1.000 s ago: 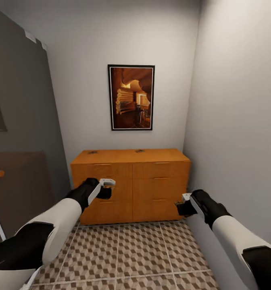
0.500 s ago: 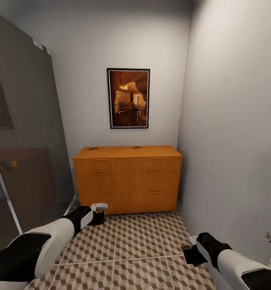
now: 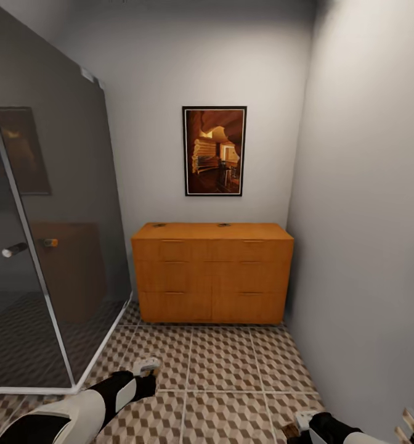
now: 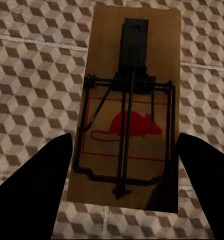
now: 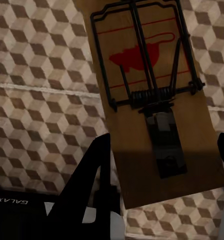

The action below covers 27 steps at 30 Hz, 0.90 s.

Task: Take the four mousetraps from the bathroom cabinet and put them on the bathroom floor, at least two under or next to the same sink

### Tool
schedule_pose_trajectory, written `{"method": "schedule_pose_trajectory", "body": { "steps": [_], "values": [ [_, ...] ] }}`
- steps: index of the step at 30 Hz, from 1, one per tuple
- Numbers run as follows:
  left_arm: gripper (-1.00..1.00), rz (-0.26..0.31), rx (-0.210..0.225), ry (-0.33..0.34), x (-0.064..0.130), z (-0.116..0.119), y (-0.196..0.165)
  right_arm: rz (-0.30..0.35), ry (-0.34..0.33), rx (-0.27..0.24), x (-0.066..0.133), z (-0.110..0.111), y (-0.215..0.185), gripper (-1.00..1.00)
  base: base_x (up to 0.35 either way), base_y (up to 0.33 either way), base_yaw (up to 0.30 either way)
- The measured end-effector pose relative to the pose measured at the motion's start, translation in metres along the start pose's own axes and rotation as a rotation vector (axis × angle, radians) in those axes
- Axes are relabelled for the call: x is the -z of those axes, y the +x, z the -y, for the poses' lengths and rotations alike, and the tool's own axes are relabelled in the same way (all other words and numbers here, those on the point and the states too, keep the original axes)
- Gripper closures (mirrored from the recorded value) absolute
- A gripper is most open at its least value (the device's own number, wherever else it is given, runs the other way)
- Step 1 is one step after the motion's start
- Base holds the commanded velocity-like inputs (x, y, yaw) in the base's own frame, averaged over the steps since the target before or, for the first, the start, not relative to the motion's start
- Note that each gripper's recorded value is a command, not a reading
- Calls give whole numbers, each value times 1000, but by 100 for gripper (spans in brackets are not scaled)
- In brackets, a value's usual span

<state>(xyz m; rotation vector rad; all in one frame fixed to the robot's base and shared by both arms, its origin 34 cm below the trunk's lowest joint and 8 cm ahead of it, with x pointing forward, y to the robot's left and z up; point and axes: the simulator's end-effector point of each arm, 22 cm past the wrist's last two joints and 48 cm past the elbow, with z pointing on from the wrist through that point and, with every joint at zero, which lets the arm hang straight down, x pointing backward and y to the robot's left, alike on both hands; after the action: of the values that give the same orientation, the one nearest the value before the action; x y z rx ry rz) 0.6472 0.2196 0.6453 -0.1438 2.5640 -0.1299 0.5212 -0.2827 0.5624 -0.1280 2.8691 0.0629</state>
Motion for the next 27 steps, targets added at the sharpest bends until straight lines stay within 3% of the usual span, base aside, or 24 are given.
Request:
{"method": "schedule_pose_trajectory", "body": {
  "steps": [4,9,19,27],
  "values": [
    [100,-42,55,-2,-6,-7,40,31,5,7,-1,3,-4,100,-1,0,297],
    [100,-43,105,-14,-10,-19,73,85,5,20,-2,2,-12,100,0,0,299],
    [100,-67,127,-83,-11,-65,151,82,0,26,-7,-2,3,100,0,0,300],
    [100,-70,142,-100,-9,-75,175,77,-4,30,-8,-5,6,100,0,0,300]
  ]
}}
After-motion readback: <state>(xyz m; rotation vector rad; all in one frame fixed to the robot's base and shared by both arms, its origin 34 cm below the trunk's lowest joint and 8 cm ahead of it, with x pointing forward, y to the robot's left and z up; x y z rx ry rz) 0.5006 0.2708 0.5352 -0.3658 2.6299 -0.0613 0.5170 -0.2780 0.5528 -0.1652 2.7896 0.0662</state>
